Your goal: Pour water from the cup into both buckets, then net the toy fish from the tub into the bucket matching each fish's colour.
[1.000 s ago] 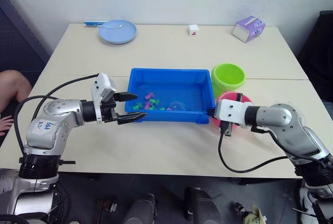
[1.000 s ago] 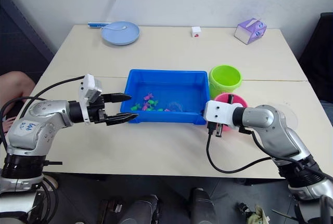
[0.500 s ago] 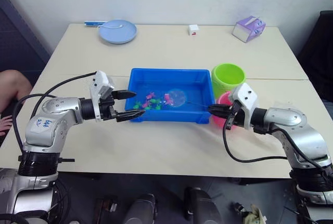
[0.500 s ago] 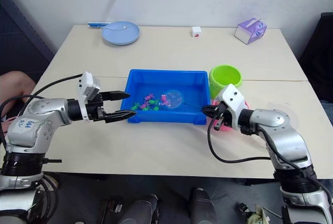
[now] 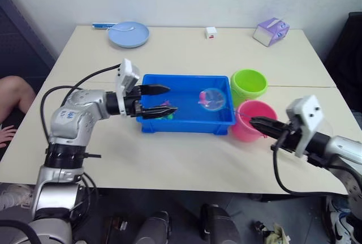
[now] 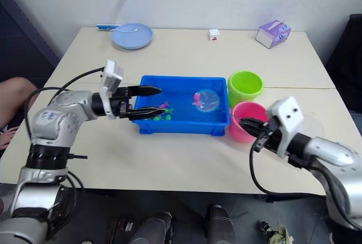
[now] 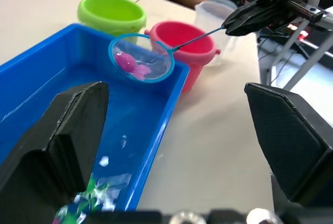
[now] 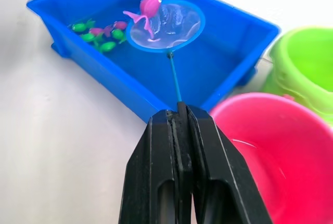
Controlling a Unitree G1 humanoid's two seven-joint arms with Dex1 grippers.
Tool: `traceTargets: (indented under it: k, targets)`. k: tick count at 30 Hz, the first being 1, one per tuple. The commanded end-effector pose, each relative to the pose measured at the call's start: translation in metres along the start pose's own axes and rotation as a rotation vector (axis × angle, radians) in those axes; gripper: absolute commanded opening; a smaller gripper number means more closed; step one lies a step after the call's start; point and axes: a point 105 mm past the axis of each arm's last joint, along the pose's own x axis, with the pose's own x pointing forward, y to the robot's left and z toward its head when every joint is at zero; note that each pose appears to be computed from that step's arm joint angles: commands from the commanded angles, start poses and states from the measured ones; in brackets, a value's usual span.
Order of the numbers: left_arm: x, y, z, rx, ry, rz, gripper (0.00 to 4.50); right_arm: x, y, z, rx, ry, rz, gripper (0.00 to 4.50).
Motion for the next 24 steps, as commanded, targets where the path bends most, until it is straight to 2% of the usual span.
traceTargets:
  k: [1,13,17,21,24]
  targets:
    - [0.012,-0.003,0.010,0.041,-0.022,-0.083,4.50,-0.024,0.001,0.013,-0.010,-0.045,-0.093,0.76]
    - [0.049,-0.024,0.017,0.063,-0.054,-0.312,4.50,-0.082,-0.007,0.001,-0.065,0.062,-0.355,0.76]
    - [0.054,-0.025,0.013,0.069,-0.048,-0.331,4.50,-0.083,-0.009,-0.001,-0.253,0.161,-0.387,0.76]
    - [0.056,-0.025,0.012,0.071,-0.052,-0.336,4.50,-0.082,-0.017,0.001,-0.619,0.305,-0.396,0.76]
    - [0.056,-0.025,0.011,0.070,-0.056,-0.333,4.50,-0.080,-0.021,0.003,-0.861,0.362,-0.375,0.76]
